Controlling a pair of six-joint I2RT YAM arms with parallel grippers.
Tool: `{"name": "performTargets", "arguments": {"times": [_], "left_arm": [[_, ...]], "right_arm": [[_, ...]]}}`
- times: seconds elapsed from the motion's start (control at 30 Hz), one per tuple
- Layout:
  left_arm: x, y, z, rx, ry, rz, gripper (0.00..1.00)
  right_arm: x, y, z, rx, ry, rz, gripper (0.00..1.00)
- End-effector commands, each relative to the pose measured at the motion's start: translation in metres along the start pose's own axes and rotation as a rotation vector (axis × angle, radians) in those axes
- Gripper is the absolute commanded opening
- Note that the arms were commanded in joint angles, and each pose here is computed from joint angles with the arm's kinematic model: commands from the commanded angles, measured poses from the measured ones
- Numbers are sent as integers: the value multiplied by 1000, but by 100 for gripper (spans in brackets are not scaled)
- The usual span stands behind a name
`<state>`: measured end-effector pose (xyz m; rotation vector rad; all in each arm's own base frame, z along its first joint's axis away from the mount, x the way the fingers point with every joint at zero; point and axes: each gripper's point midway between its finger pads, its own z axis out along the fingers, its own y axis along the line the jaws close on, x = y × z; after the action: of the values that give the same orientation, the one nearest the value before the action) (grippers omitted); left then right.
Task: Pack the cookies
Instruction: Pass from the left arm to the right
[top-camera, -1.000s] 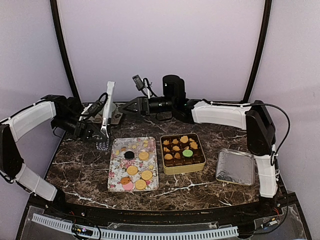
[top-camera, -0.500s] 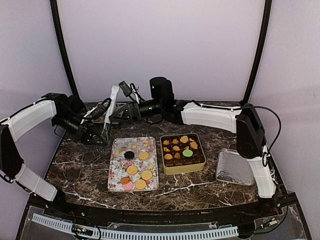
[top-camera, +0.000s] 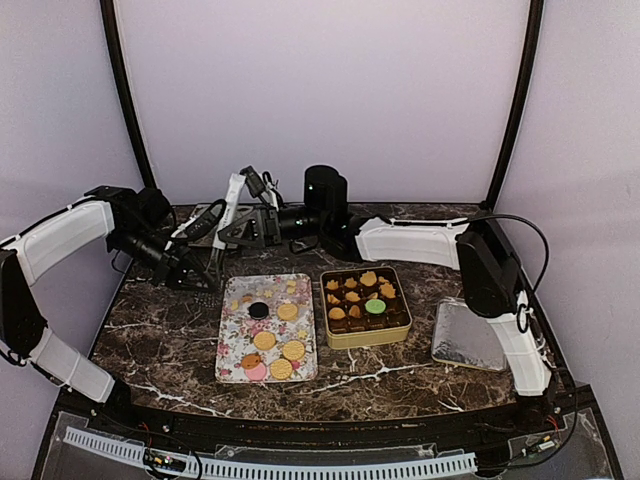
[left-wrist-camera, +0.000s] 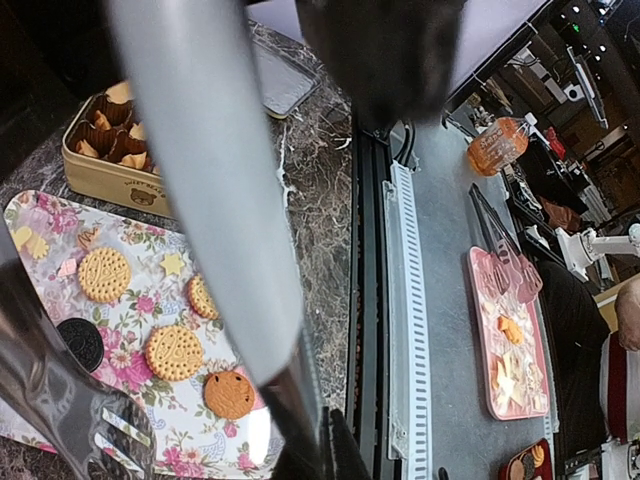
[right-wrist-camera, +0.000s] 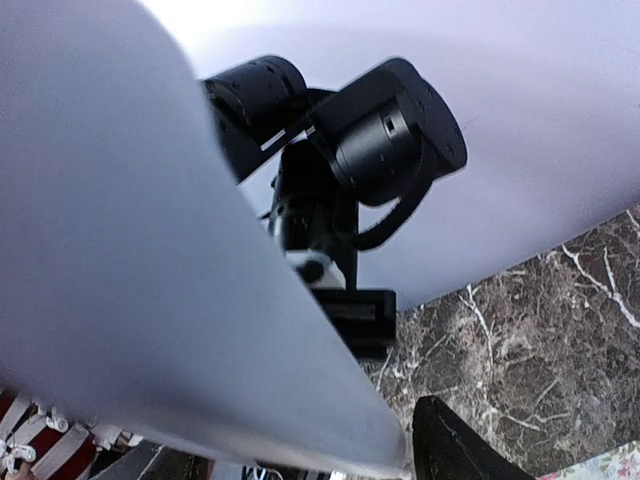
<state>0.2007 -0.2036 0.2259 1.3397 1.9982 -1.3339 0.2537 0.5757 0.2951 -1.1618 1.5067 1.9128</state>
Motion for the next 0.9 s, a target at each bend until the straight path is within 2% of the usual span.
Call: {"name": "performTargets", "arguments": {"times": [0.0,0.13,0.33,0.4,0.5,0.57,0.63,0.73,0.87], "left_arm": [[-9,-7,-3,-17,-25,69,0],[-11,-7,-4,-17,-27,77,0],[-6,-7,-2,-4,-19,58,0],[-5,-7,-1,-6,-17,59,0],[-4,-5,-1,-13,-13,59,0],[-2,-4,-1,-18,-7,60,0],[1,-1,0,-26,3,57,0],[5,0,2,-27,12,49,0],[6,0,2,-28,10,43,0]], "right_arm": [[1,19,3,-96,-29,19,65],[7,11,7,-101,-11,51,65],[-12,16,6,-103,-74,9,62],[-17,19,6,-117,-92,3,56],[-17,21,5,-129,-98,13,40],[-16,21,4,-126,-98,17,36],[-17,20,1,-115,-105,18,37],[-28,21,-7,-90,-130,-2,47],[-37,17,-10,-35,-136,-32,50]]}}
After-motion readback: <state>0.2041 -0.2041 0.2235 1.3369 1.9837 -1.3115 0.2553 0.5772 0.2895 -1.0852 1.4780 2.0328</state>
